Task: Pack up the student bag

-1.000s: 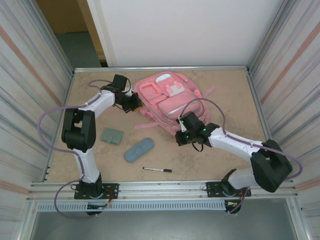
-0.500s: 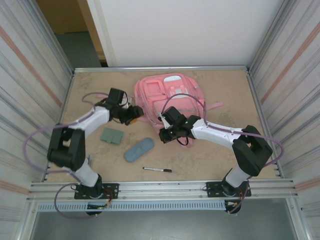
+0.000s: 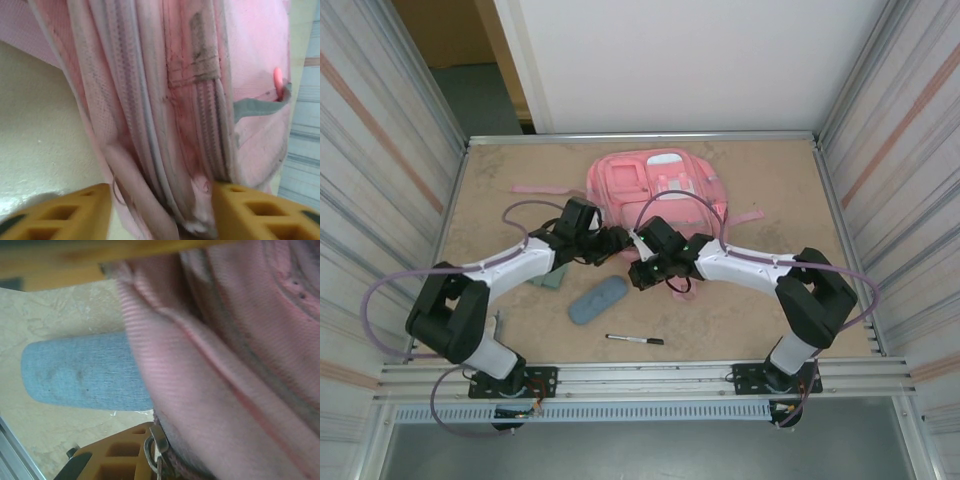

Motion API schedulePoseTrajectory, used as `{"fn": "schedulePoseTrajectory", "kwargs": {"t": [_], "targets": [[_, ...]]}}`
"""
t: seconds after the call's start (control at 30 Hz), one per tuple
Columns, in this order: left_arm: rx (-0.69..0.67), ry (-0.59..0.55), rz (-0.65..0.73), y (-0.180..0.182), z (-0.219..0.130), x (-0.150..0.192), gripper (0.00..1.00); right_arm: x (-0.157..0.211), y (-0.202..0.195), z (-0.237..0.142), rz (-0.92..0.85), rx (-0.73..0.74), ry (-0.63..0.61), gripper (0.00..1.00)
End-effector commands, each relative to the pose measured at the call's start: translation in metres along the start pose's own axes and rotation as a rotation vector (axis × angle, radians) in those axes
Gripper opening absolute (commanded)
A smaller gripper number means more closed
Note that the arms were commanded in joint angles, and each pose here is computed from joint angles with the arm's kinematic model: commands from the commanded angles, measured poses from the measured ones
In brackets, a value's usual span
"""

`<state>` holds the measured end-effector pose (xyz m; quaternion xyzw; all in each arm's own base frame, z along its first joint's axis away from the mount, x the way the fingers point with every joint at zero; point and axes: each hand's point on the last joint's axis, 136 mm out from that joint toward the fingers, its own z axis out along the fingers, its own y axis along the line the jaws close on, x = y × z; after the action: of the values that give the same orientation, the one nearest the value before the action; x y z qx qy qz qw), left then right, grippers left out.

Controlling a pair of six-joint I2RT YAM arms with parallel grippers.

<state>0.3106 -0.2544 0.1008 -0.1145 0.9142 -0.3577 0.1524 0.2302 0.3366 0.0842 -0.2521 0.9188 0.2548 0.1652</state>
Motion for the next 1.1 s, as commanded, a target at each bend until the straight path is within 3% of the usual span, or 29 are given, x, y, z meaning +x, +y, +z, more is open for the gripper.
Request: {"fn": "schedulePoseTrajectory", "kwargs": {"t": [0.0,0.1,0.2,0.37,0.5,0.7,0.8,0.83,0.9,1.07], "targets": [[0.024,-0.056,0.001,-0.006,0.006,-0.017,0.25,-0.002,0.019,-0.007,-0.045,-0.042,-0.029,0.00],[-0.059,-0.100,0.049,0.005,-0.001,-0.026,0.08,0.006,-0.009,-0.014,0.004,0.058,-0.007,0.00],[-0.128,-0.116,0.062,0.022,-0.009,-0.037,0.00,0.019,-0.034,-0.034,0.068,0.128,-0.001,0.00],[-0.150,-0.089,0.083,0.046,-0.011,-0.062,0.00,0.053,-0.084,-0.068,0.234,0.175,0.020,0.00],[-0.109,-0.033,0.127,0.039,-0.003,-0.079,0.00,0.071,-0.125,-0.080,0.384,0.214,0.015,0.00],[-0.091,0.024,0.224,0.014,0.015,-0.113,0.00,0.073,-0.128,-0.076,0.420,0.182,0.019,0.00],[-0.102,0.024,0.248,0.010,0.026,-0.135,0.04,0.059,-0.111,-0.068,0.372,0.128,0.009,0.00],[-0.101,0.019,0.242,0.008,0.028,-0.142,0.10,0.053,-0.103,-0.064,0.343,0.125,0.011,0.00],[-0.097,0.017,0.199,0.009,0.027,-0.152,0.33,0.036,-0.087,-0.058,0.297,0.108,0.004,0.00],[-0.196,-0.068,0.133,0.017,-0.011,-0.130,0.51,-0.005,-0.043,-0.039,0.187,0.054,-0.022,0.00]]}}
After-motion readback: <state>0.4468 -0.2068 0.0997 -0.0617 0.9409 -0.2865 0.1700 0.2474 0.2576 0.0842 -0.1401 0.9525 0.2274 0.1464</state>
